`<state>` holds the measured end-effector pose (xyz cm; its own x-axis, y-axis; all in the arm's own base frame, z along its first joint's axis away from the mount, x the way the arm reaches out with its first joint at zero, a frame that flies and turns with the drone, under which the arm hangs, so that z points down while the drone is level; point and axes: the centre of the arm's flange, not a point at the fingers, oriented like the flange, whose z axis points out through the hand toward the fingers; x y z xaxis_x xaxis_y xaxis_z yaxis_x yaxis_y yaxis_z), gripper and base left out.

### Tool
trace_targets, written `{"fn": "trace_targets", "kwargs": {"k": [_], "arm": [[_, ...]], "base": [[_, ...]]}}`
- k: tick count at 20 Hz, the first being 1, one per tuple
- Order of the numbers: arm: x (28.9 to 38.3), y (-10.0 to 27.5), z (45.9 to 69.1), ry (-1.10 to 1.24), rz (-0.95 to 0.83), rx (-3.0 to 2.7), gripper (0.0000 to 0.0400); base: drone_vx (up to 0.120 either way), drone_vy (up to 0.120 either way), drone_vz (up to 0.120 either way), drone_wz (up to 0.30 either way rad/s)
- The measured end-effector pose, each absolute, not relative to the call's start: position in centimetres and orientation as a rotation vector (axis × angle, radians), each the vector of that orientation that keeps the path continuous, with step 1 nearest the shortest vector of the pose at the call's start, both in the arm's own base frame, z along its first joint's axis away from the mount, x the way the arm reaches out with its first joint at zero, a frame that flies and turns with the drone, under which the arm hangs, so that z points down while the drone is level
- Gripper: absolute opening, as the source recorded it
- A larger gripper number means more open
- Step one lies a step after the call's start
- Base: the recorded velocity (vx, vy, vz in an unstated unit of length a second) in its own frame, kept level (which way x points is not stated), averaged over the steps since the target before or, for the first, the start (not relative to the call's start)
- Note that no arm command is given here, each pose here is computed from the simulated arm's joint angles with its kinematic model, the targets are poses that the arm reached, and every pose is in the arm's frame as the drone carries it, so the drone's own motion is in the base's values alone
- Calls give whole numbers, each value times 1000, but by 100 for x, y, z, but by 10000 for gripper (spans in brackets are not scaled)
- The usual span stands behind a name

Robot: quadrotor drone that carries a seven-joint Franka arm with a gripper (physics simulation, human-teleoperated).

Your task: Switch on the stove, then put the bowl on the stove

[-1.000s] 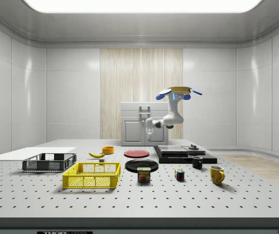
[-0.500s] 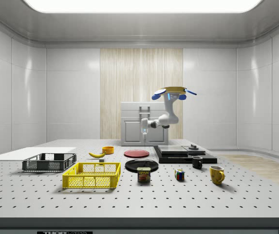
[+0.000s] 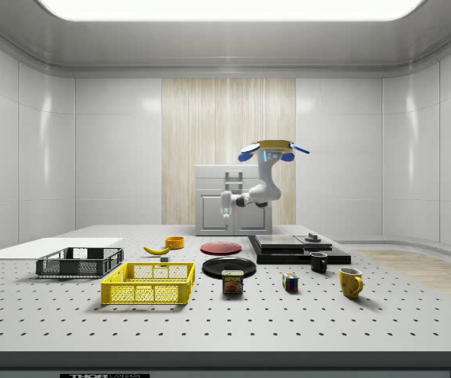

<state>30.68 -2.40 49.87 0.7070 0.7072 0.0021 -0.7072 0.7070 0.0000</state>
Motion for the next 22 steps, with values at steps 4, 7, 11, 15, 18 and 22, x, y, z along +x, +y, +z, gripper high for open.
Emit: {"fn": "trace_targets", "kwargs": {"k": [4, 7, 11, 15, 18, 22], "arm": [[3068, -240, 4987, -2, 786, 1, 400], [3068, -240, 4987, -2, 786, 1, 400], [3068, -239, 4987, -2, 786, 1, 400], [3068, -239, 4987, -2, 786, 1, 400], [3068, -239, 4987, -2, 786, 1, 400], [3068, -239, 4987, -2, 786, 1, 400]], "base": [[120, 0, 0, 0], [120, 0, 0, 0], [120, 0, 0, 0], [120, 0, 0, 0], [120, 0, 0, 0], [120, 0, 0, 0]]}}
